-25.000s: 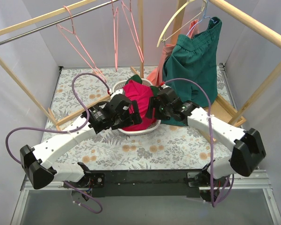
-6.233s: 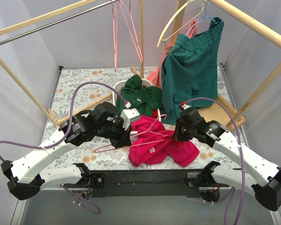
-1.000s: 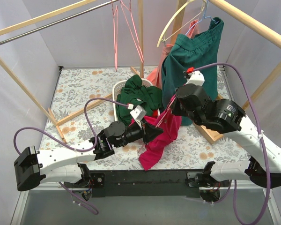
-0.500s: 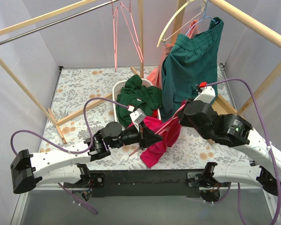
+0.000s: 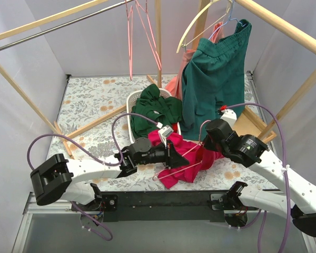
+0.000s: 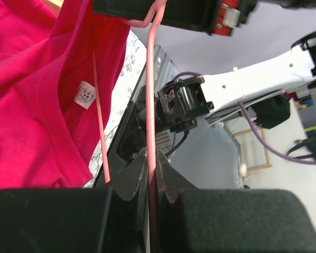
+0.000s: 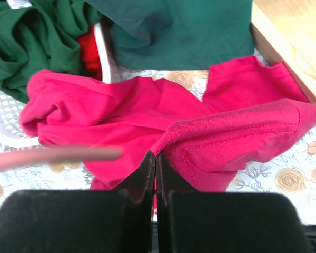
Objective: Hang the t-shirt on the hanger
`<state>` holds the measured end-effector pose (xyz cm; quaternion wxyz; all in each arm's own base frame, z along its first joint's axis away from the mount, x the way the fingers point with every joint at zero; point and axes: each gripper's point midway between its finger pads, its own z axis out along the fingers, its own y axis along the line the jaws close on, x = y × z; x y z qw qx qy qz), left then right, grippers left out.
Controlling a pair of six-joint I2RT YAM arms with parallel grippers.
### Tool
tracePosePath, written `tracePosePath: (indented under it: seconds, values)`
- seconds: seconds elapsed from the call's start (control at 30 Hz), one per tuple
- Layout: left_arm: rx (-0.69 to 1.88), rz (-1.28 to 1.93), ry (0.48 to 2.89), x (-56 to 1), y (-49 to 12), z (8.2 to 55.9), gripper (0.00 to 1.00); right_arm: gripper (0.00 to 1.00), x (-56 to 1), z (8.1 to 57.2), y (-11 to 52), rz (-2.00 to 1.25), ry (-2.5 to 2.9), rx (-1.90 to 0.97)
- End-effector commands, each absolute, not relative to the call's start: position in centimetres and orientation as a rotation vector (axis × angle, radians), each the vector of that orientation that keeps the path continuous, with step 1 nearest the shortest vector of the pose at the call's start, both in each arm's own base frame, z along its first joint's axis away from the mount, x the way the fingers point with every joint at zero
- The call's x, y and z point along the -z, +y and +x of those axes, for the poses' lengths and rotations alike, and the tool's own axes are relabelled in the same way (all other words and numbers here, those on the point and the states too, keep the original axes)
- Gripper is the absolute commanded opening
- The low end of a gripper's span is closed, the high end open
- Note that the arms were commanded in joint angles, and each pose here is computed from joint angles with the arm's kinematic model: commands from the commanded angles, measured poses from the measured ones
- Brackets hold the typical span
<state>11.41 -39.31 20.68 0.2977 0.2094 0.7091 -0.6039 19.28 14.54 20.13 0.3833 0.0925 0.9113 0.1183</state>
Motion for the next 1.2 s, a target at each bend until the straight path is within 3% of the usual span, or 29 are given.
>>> tracePosePath:
  seconds: [0.0,0.23,0.47,0.6,0.67,0.8,0.9,1.17]
  values:
    - [1.749,0.375,1.627,-27.8,-40.0,14.1,0.0,0.01,-22.4,19.1,16.7,0.187,2.298,-0.458]
    - [1.761,0.304,1.608,-28.3,-40.9,16.7,0.0,0.01,-26.1,19.8,18.0,0.131,2.226,-0.546]
    - [1.7,0.335,1.776,-23.8,-44.3,18.6,0.0,0.01,-21.1,19.9,16.1,0.115,2.286,-0.431]
    - [1.695,0.373,1.872,-21.6,-45.5,18.6,0.0,0.01,-17.6,19.6,15.6,0.114,2.331,-0.504]
    - [1.659,0.385,1.932,-20.7,-45.8,18.7,0.0,0.09,-18.4,19.7,15.4,0.116,2.296,-0.535]
    - [1.601,0.42,2.026,-18.5,-45.9,18.6,0.0,0.48,-20.8,20.0,15.5,0.065,2.236,-0.569]
    - [1.564,0.436,2.093,-17.3,-45.9,18.5,0.0,0.58,-23.4,20.5,15.2,0.032,2.168,-0.565]
    - [1.443,0.508,2.177,-16.3,-45.1,18.5,0.0,0.66,-27.0,23.4,15.2,-0.018,2.102,-0.548]
